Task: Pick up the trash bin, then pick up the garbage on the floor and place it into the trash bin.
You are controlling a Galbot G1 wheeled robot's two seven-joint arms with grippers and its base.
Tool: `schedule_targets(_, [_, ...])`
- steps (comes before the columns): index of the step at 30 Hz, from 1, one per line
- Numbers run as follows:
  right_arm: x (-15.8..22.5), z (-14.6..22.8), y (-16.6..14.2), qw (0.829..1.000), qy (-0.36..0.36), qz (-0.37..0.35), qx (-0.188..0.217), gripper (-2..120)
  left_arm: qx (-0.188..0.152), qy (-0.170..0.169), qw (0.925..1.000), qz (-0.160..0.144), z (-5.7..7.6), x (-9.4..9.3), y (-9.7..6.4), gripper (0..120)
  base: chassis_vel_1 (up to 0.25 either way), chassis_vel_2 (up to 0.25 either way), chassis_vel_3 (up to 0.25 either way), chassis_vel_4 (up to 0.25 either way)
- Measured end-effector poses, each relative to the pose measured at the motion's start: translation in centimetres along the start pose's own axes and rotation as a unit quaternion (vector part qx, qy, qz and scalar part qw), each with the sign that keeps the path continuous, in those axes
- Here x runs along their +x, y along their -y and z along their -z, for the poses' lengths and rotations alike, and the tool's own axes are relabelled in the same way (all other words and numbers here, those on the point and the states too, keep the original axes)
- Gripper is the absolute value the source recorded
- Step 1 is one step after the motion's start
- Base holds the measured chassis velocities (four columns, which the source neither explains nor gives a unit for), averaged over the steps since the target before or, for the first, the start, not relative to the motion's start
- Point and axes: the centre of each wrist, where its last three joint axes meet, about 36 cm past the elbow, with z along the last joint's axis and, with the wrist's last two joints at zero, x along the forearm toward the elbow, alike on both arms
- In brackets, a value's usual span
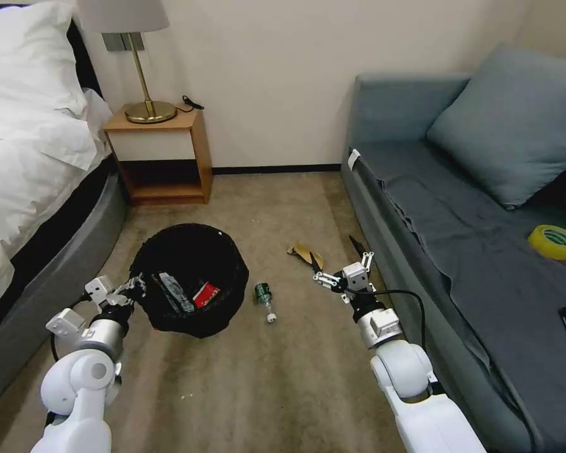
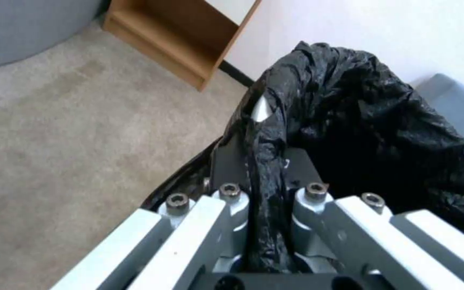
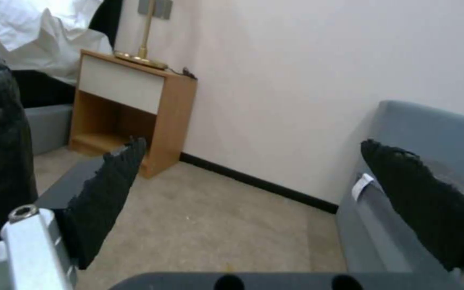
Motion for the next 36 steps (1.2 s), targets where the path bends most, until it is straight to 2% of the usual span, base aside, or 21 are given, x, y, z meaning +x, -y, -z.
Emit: schedule_targets(36, [-0.51,-0.54,-0.68,1.0,-0.01,0.017,-0.005,100,0.003,0.004,1.0,0.004,0.2,0.38,-0.28,5,-0.096,0.092,0.091,-0.094])
